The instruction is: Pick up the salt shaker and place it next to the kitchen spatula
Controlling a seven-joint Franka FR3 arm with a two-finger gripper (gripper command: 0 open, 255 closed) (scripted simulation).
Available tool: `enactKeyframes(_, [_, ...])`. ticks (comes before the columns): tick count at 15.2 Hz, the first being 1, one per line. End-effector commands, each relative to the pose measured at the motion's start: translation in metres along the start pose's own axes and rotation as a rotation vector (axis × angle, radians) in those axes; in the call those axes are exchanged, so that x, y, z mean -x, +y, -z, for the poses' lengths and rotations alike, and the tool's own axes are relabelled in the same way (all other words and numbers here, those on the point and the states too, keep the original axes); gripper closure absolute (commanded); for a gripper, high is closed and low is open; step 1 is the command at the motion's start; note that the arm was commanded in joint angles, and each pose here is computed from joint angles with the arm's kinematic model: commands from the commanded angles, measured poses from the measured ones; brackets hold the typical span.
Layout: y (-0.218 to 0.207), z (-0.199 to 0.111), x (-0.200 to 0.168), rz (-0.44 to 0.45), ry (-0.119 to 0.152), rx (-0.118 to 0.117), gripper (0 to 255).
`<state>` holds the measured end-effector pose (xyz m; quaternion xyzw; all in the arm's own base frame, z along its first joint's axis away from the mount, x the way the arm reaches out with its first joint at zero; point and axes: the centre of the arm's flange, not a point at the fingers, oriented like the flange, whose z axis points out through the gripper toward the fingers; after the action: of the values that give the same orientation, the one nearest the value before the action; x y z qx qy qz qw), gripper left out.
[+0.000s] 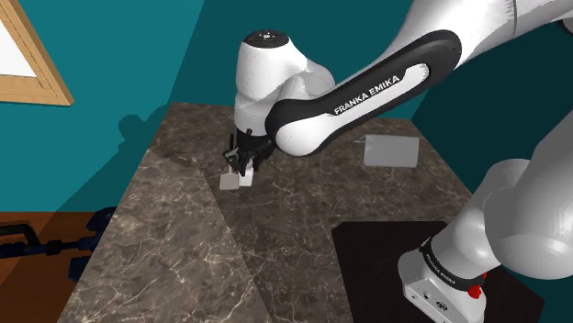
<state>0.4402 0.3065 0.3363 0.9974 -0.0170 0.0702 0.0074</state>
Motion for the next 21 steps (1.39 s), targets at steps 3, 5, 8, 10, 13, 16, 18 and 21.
enactKeyframes(3, [-0.001,-0.021,0.003,0.000,0.000,0.000,255])
enactKeyframes(5, [-0.001,-0.031,0.004,0.000,0.000,0.000,255])
enactKeyframes(8, [-0.001,-0.047,0.007,0.000,0.000,0.000,255])
enactKeyframes(10, [-0.001,-0.054,0.008,0.000,0.000,-0.001,255])
enactKeyframes(13, [-0.001,-0.054,0.008,0.000,0.000,0.000,255])
enactKeyframes(16, [-0.001,-0.054,0.008,0.000,0.000,0.000,255])
enactKeyframes(18, [-0.001,-0.054,0.008,0.000,0.000,0.000,0])
enactKeyframes(21, [-0.001,-0.054,0.008,0.000,0.000,0.000,0])
